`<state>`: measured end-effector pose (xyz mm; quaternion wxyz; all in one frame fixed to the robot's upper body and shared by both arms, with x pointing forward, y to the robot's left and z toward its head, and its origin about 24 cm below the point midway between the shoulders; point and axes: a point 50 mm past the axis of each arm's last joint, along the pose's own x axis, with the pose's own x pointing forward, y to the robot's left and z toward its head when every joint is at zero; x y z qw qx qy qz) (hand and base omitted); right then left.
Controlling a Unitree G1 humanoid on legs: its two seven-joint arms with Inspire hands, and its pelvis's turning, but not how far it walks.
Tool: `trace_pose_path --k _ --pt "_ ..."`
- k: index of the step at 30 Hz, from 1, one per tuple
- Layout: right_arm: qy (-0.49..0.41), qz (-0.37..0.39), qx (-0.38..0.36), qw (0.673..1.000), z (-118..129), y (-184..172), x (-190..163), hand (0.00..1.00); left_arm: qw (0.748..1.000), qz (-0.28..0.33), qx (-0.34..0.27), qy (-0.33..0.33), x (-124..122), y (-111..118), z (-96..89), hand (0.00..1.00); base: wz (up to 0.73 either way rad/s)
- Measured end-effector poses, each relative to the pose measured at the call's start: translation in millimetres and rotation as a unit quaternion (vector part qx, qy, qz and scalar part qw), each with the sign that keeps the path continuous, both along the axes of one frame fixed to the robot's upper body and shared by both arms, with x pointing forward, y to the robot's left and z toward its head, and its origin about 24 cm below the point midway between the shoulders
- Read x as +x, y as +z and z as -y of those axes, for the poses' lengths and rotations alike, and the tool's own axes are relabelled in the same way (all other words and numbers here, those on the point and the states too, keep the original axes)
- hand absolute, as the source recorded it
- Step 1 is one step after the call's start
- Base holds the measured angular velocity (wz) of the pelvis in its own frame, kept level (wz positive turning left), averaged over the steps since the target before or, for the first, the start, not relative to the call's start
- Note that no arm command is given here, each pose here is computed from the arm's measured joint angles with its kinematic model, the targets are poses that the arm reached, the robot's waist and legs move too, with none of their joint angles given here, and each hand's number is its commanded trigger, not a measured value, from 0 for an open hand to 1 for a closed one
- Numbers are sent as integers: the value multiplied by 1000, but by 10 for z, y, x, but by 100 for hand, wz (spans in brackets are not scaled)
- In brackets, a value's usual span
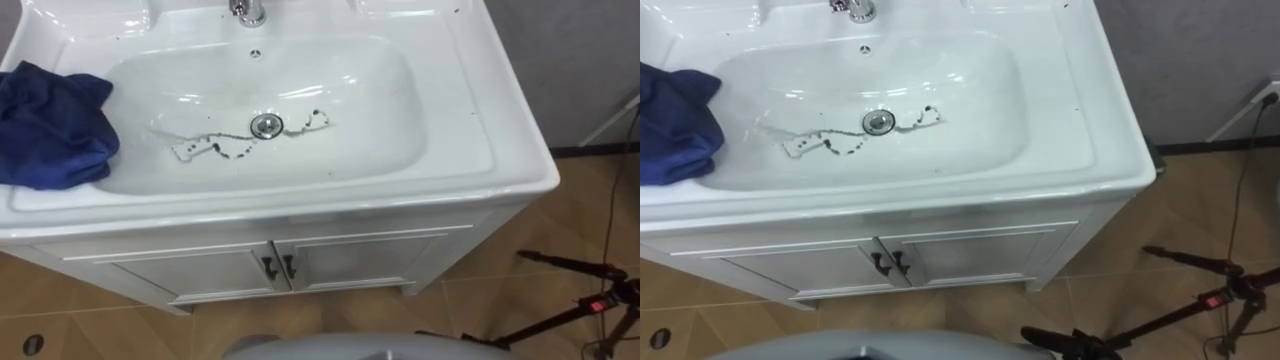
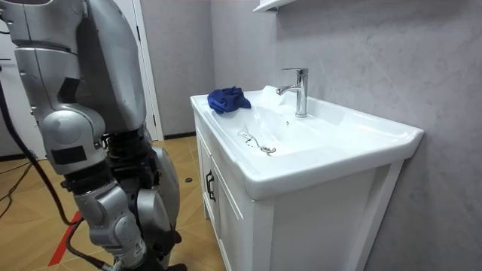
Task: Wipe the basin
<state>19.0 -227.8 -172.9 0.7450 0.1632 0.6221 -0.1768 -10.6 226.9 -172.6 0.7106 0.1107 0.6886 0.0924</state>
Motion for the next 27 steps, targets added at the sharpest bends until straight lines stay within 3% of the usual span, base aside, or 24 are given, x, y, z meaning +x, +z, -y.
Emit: trace_pose_path --k 7,12,15,19,21,24,27 --pt "-11 -6 7 1000 19 4 -16 0 992 9 40 121 -126 32 -108 0 3" --pt "-10 -12 5 1000 31 5 -32 0 968 22 102 228 -184 81 -244 0 1" --pt "2 -13 -2 1000 66 13 -15 0 940 68 152 297 -65 145 -396 0 8" --pt "6 -18 -18 1000 129 27 -44 0 884 135 239 377 105 312 -697 0 2" --pt "8 -13 -22 1000 140 32 -35 0 863 157 284 387 158 414 -855 0 2" --pt "11 -16 -35 999 176 41 -37 0 812 210 362 407 298 646 -1096 0 0" --pt "25 -13 -42 999 204 51 -42 0 772 255 401 423 416 822 -1227 0 5"
